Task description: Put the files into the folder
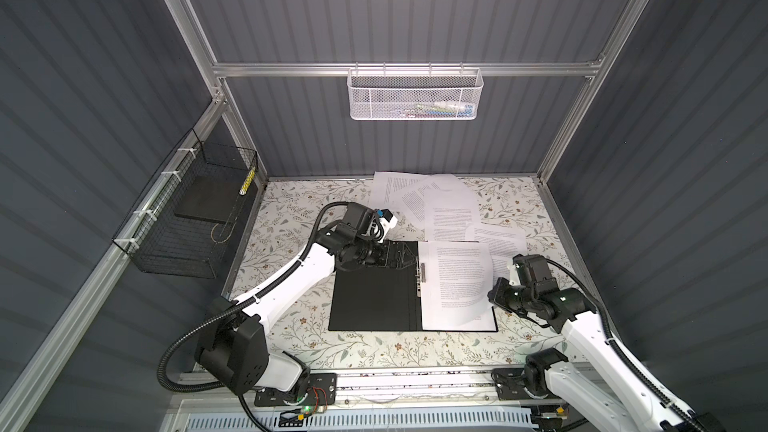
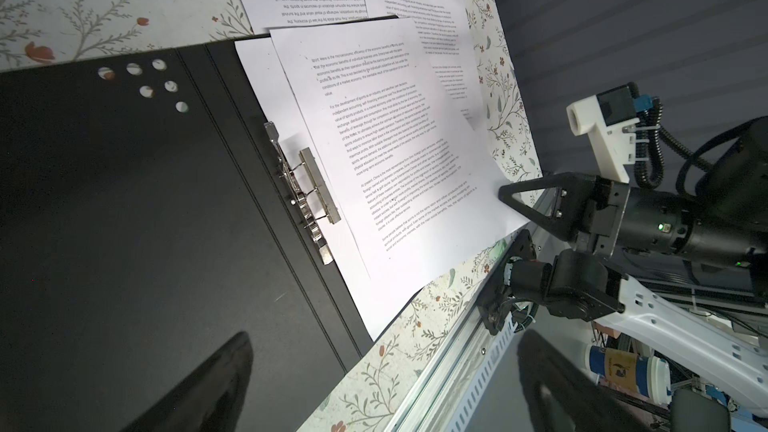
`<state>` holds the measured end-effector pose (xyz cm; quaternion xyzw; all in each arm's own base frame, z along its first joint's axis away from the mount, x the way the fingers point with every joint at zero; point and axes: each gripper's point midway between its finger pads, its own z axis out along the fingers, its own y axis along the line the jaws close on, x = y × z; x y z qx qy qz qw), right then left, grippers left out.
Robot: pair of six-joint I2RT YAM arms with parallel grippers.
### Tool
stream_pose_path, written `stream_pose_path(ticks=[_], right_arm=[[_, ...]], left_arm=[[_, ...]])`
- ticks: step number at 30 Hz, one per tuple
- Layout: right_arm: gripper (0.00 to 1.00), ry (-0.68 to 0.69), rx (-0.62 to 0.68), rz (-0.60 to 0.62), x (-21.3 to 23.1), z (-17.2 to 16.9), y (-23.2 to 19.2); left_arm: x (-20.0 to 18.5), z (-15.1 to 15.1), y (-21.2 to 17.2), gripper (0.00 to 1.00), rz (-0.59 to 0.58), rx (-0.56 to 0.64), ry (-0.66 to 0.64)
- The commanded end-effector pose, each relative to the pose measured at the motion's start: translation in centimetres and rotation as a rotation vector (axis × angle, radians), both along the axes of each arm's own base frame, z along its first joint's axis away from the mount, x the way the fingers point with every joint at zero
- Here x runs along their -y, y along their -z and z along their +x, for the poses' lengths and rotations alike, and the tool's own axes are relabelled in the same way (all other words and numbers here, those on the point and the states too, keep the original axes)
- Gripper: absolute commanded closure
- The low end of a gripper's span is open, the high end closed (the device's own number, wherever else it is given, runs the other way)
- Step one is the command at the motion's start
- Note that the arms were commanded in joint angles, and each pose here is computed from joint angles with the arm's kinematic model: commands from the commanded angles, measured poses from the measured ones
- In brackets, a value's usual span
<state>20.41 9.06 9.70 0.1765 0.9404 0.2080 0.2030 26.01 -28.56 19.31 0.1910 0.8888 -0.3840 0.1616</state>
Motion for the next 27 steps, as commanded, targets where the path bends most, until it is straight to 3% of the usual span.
stream_pose_path(ticks=[1,27], right_arm=[[1.00,-0.011,0.010,0.021,-0.6,0.4,0.2],[1.00,-0.037,-0.043,0.002,-1.0,-0.5,1.8]], left_arm=[[0.1,-0.2,0.6,0.00,-0.009,-0.026,0.010],[0.2,-0.3,0.8,0.00,-0.019,-0.040,0.012]])
